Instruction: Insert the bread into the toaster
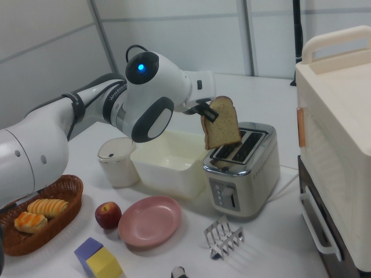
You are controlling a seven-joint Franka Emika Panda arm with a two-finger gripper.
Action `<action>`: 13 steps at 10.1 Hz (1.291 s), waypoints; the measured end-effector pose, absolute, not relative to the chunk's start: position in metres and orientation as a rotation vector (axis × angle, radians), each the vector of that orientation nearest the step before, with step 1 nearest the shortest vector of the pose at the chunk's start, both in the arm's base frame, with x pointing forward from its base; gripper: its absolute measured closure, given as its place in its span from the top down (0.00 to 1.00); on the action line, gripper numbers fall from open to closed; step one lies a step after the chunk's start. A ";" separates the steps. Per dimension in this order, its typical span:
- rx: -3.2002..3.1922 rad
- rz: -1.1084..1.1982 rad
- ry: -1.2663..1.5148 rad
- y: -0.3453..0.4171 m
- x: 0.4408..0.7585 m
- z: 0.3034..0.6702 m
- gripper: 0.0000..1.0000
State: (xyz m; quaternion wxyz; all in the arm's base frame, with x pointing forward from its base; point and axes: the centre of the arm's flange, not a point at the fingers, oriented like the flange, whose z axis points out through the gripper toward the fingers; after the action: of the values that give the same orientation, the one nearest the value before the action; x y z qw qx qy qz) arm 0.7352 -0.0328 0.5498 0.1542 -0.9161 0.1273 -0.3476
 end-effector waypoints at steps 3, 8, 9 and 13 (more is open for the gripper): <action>-2.619 -1.010 0.356 -0.029 0.735 0.552 0.15; -2.617 -1.007 0.337 -0.021 0.736 0.553 0.15; -2.618 -1.005 0.337 -0.021 0.736 0.552 0.15; -2.626 -0.999 0.322 -0.022 0.738 0.547 0.15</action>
State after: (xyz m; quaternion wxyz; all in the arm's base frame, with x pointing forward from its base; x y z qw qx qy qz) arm 0.7376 -0.0216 0.5465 0.1561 -0.9171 0.1126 -0.3490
